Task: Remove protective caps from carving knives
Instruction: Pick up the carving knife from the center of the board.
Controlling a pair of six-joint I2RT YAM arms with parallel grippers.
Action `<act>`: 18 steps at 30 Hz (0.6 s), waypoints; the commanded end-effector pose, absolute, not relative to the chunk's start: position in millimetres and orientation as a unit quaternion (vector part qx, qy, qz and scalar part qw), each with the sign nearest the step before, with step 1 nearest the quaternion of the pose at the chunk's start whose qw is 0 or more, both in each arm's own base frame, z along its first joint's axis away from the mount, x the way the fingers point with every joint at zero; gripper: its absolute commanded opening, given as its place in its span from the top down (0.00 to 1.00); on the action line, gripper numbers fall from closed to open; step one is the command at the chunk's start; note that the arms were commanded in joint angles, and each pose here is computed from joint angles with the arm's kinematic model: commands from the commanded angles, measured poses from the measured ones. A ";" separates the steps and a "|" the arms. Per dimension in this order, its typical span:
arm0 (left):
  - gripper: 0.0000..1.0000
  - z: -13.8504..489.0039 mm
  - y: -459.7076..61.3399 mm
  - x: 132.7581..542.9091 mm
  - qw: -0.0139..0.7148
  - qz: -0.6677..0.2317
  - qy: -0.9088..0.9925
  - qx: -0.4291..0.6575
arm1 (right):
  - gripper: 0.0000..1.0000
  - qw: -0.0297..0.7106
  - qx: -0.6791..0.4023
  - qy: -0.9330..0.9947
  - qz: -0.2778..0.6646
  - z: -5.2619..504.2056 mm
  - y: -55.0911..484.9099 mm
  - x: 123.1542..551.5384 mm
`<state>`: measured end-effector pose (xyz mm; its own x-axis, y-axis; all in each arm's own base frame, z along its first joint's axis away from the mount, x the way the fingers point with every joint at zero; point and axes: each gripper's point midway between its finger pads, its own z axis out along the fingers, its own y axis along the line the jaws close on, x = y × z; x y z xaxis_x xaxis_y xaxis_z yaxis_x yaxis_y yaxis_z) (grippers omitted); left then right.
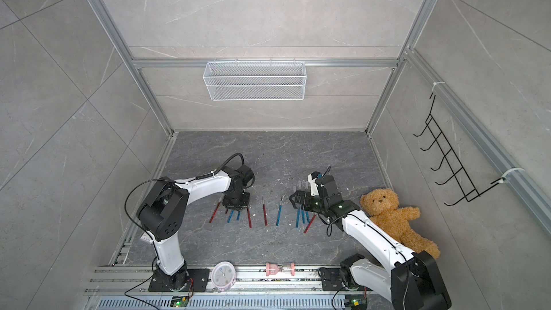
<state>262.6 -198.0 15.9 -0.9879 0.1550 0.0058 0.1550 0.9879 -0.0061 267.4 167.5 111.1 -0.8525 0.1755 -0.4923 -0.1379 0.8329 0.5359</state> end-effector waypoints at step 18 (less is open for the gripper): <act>0.95 47.1 -211.9 263.8 -0.026 0.035 -0.995 -0.087 | 0.08 0.277 -0.001 0.911 0.305 124.7 175.5 277.1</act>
